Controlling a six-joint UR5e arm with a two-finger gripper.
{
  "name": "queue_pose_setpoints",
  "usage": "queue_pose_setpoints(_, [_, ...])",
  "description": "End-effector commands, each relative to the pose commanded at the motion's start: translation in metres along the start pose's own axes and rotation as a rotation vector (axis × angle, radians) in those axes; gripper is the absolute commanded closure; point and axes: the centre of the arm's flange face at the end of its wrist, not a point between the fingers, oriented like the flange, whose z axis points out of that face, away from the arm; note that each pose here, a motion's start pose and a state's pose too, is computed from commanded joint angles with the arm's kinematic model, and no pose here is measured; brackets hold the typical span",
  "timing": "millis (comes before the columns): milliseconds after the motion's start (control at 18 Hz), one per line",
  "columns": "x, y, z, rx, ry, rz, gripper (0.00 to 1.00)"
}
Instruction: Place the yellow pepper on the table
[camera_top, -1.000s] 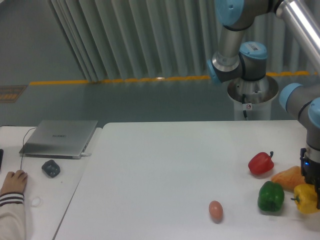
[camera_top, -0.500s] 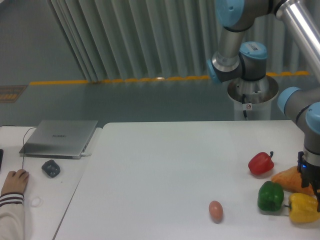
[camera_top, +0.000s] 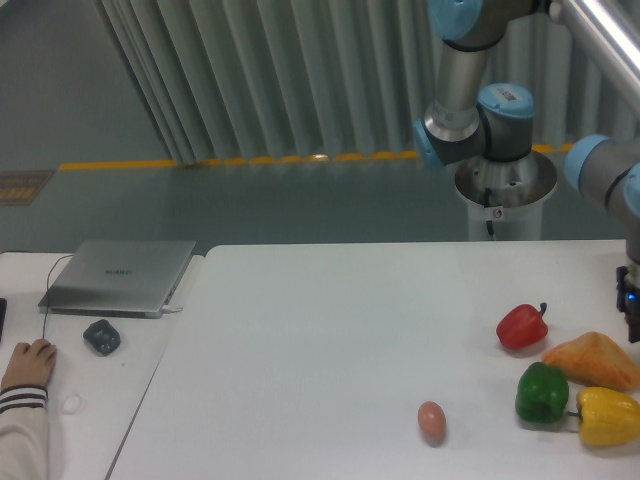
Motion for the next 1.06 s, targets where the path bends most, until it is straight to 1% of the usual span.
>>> queue_pose_setpoints(56, [-0.003, 0.003, -0.005, 0.001, 0.008, 0.014, 0.0])
queue_pose_setpoints(111, [-0.005, 0.01, -0.006, 0.003, 0.033, 0.025, 0.0])
queue_pose_setpoints(222, [-0.008, 0.024, -0.005, 0.014, 0.06, 0.106, 0.0])
queue_pose_setpoints(278, [-0.008, 0.025, -0.003, 0.02, 0.064, 0.126, 0.0])
queue_pose_setpoints(389, [-0.007, 0.026, 0.008, 0.033, 0.079, 0.133, 0.0])
queue_pose_setpoints(722, [-0.006, 0.022, 0.026, 0.074, 0.096, 0.125, 0.0])
queue_pose_setpoints(1056, [-0.006, 0.021, 0.025, 0.084, 0.091, 0.124, 0.0])
